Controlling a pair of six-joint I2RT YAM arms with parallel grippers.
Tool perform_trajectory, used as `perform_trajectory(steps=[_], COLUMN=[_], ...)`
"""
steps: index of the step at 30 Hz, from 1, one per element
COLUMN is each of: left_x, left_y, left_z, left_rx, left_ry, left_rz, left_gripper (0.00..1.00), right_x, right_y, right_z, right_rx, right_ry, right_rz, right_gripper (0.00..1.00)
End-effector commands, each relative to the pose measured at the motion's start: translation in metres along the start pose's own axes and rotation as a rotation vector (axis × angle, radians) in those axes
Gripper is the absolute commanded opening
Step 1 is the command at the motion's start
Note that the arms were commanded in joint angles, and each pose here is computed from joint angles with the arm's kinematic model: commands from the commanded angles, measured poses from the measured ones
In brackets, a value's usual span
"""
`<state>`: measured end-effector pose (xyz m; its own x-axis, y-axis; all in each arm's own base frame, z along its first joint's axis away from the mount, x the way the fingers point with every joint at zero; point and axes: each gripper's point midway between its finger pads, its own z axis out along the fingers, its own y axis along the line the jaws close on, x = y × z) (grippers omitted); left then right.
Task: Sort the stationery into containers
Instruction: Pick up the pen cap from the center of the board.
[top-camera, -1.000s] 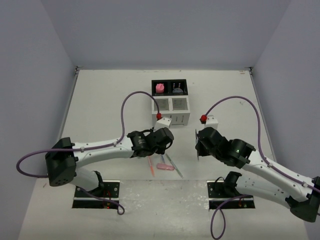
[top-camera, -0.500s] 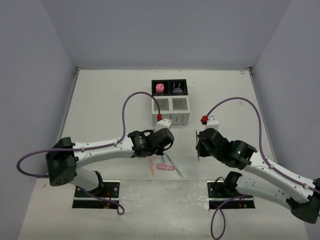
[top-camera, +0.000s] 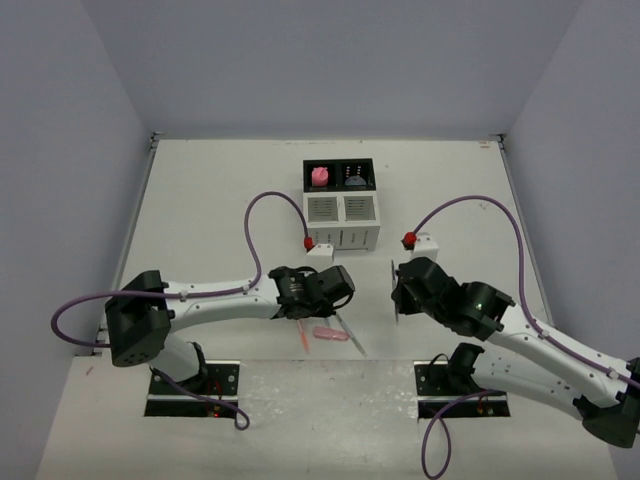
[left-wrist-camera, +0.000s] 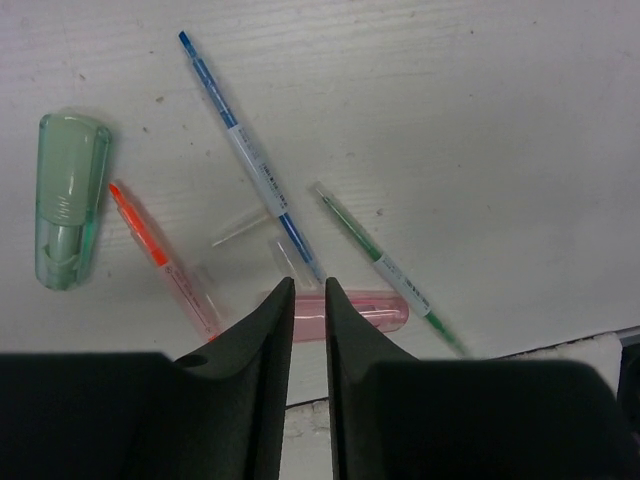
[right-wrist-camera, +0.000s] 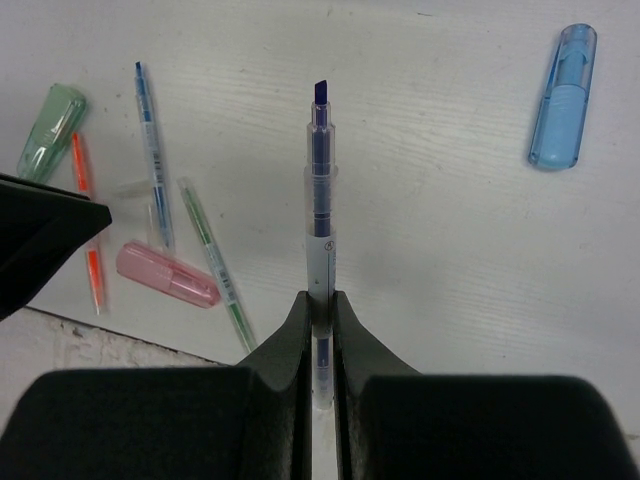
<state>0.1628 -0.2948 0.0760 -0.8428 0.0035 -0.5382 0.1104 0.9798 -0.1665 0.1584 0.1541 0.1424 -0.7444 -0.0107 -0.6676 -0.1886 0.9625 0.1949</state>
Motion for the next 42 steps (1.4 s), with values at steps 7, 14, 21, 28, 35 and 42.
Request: perform_trajectory(steps=[7, 14, 21, 28, 35, 42], left_x=[0.025, 0.033, 0.039, 0.040, 0.036, 0.035], left_y=[0.005, 0.015, 0.022, 0.021, 0.014, 0.010], left_z=[0.014, 0.020, 0.025, 0.029, 0.029, 0.032], left_rx=[-0.079, -0.135, -0.165, -0.169, -0.141, -0.134], left_ry=[0.032, 0.037, 0.033, 0.027, 0.012, 0.005], left_rz=[-0.047, -0.064, -0.075, -0.094, -0.105, -0.109], left_gripper=[0.24, 0.23, 0.23, 0.22, 0.22, 0.23], right_x=[-0.007, -0.007, -0.007, -0.006, -0.006, -0.005], right_y=[0.008, 0.010, 0.013, 0.014, 0.015, 0.016], right_z=[-0.003, -0.005, -0.006, -0.006, -0.006, -0.006], right_rx=[-0.053, -0.074, -0.090, -0.095, -0.100, -0.105], right_ry=[-0.038, -0.043, -0.045, -0.044, -0.042, -0.039], right_rz=[0.015, 0.014, 0.010, 0.006, 0.001, -0.005], right_gripper=[0.00, 0.00, 0.00, 0.00, 0.00, 0.00])
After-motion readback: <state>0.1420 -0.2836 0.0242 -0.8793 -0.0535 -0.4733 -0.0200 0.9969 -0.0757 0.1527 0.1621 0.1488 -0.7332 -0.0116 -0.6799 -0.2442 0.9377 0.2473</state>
